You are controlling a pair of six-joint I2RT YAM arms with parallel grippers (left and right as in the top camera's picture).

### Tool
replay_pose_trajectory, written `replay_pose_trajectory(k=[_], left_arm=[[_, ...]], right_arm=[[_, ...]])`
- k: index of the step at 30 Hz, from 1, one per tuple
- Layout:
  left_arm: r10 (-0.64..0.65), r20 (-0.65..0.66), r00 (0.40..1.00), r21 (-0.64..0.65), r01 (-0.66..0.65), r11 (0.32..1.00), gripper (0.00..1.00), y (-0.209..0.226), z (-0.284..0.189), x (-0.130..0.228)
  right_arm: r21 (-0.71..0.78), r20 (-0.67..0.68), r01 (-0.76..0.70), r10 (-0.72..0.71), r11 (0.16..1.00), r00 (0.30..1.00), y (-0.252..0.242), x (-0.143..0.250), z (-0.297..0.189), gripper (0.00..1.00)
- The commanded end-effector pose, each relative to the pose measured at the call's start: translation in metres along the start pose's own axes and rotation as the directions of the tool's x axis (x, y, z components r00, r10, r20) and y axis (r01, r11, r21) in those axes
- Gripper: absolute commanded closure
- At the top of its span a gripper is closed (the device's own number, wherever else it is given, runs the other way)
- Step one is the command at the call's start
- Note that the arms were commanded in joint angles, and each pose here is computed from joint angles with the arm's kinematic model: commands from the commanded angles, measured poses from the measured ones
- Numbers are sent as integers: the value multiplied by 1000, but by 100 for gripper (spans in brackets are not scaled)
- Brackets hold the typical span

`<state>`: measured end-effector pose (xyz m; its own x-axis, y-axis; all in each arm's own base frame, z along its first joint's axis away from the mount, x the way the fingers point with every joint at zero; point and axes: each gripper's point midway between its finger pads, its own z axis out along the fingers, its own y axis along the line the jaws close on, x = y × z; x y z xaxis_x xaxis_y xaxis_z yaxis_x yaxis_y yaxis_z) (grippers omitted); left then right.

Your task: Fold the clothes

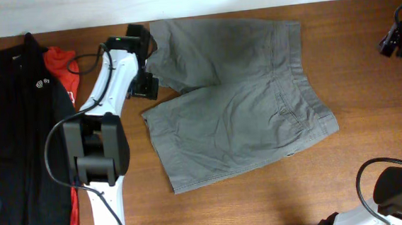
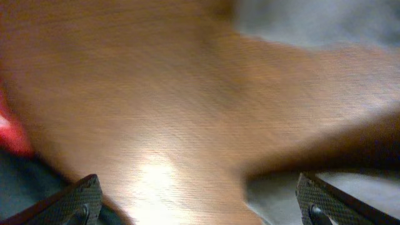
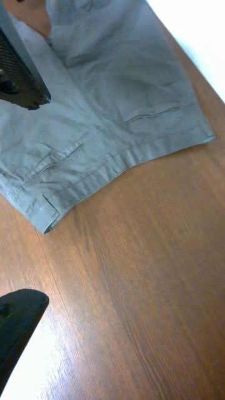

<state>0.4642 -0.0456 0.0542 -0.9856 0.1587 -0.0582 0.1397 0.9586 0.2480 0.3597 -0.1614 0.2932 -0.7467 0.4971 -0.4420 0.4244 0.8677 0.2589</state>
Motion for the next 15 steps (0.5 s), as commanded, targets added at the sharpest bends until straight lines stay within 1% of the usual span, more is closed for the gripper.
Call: replay_pose_trajectory(k=[1,2,4,6,7,10,13,15], left_arm=[[-57,27,998,326,45,944,1,-31,-35,-7],[-66,40,997,368,47,929,1,-33,-46,-8],[-89,84,993,407,47,912,1,-28,-75,-9],[-105,134,985,406,42,913,1,-19,-103,-6],[-122,181,976,407,39,913,1,-11,-132,1],[-157,231,960,410,50,911,1,-1,-172,15],[-189,229,955,417,79,905,1,4,-194,33],[-216,186,959,423,120,898,1,5,-199,47]], right_arm=[[-88,-34,68,-71,994,997,18,11,-3,5],[-108,-33,82,-86,991,996,22,14,-7,6],[-116,-24,90,-94,989,995,26,19,-17,5],[-115,-10,96,-98,989,995,30,25,-31,6],[-115,5,100,-100,988,995,33,31,-45,6],[-114,11,74,-74,991,997,38,45,-65,7],[-97,-16,23,-25,995,1000,37,61,-76,11],[-28,-63,-39,37,999,997,26,74,-78,12]])
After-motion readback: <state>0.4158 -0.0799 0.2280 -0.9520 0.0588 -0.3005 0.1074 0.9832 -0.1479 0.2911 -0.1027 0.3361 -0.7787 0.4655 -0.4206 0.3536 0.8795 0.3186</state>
